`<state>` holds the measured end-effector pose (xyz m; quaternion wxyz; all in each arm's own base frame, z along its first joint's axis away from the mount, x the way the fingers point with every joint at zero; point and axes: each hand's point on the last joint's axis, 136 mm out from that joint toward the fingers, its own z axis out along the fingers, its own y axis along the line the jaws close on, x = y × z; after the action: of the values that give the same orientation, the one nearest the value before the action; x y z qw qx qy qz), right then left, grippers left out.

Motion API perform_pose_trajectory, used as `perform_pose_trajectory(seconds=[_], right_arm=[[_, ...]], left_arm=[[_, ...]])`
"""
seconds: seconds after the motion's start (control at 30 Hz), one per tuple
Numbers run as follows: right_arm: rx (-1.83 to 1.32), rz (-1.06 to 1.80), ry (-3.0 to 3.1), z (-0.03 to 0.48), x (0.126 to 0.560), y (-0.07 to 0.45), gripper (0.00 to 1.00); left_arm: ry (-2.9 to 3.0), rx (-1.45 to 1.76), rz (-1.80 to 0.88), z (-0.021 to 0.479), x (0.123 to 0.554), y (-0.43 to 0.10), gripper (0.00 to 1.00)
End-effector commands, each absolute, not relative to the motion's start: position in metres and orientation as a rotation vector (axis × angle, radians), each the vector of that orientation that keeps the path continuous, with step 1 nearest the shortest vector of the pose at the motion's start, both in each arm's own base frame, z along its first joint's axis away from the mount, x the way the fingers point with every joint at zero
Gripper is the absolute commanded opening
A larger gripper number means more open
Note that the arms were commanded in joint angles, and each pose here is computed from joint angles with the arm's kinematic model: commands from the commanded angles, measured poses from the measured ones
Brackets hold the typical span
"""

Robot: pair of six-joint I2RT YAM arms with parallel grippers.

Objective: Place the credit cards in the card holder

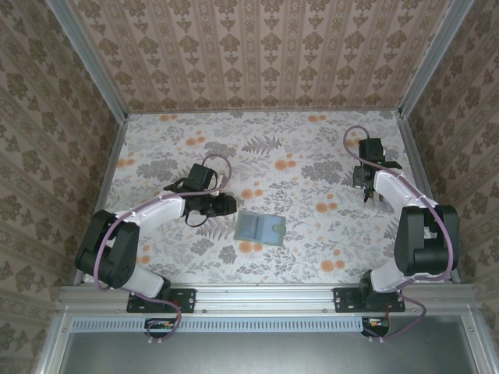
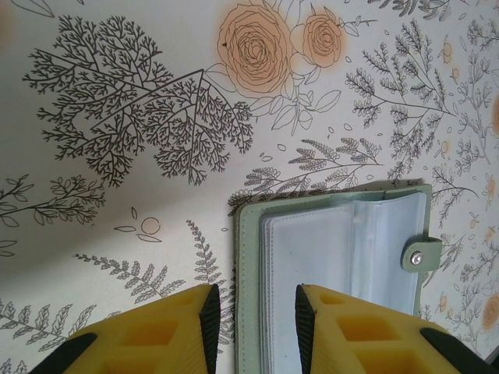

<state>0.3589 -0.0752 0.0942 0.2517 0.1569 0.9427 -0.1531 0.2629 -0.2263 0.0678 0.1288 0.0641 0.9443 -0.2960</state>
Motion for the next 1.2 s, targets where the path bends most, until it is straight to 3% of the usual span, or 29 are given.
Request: perform_pose_trajectory(seconds=[0.0, 0.17, 0.5, 0.63, 0.9, 1.03, 1.17], right_arm=[[0.407, -0.485, 2.597, 0.094, 0.354, -0.082, 0.14], [0.395, -0.513, 2.618, 0.094, 0.351, -0.083, 0.20], [0.399, -0.576, 2.675, 0.086, 0.345, -0.088, 0.20], [0.399, -0.571, 2.664, 0.088, 0.345, -0.087, 0.02], [0.386, -0.473, 2.598, 0.132, 0.340, -0.069, 0.00], [0.346, -0.373, 2.516, 0.167, 0.333, -0.046, 0.00], [0.303, 0.009, 2.486, 0.183, 0.326, 0.003, 0.00]], left_arm=[[2.709, 0.226, -0.898, 0.078, 0.269, -0.236, 0.34], [2.712, 0.226, -0.896, 0.076, 0.269, -0.235, 0.34], [2.716, 0.224, -0.895, 0.075, 0.268, -0.235, 0.33], [2.716, 0.224, -0.899, 0.076, 0.267, -0.235, 0.33], [2.726, 0.220, -0.883, 0.074, 0.265, -0.232, 0.33], [2.748, 0.213, -0.853, 0.068, 0.262, -0.227, 0.34], [2.769, 0.207, -0.851, 0.067, 0.256, -0.225, 0.38]])
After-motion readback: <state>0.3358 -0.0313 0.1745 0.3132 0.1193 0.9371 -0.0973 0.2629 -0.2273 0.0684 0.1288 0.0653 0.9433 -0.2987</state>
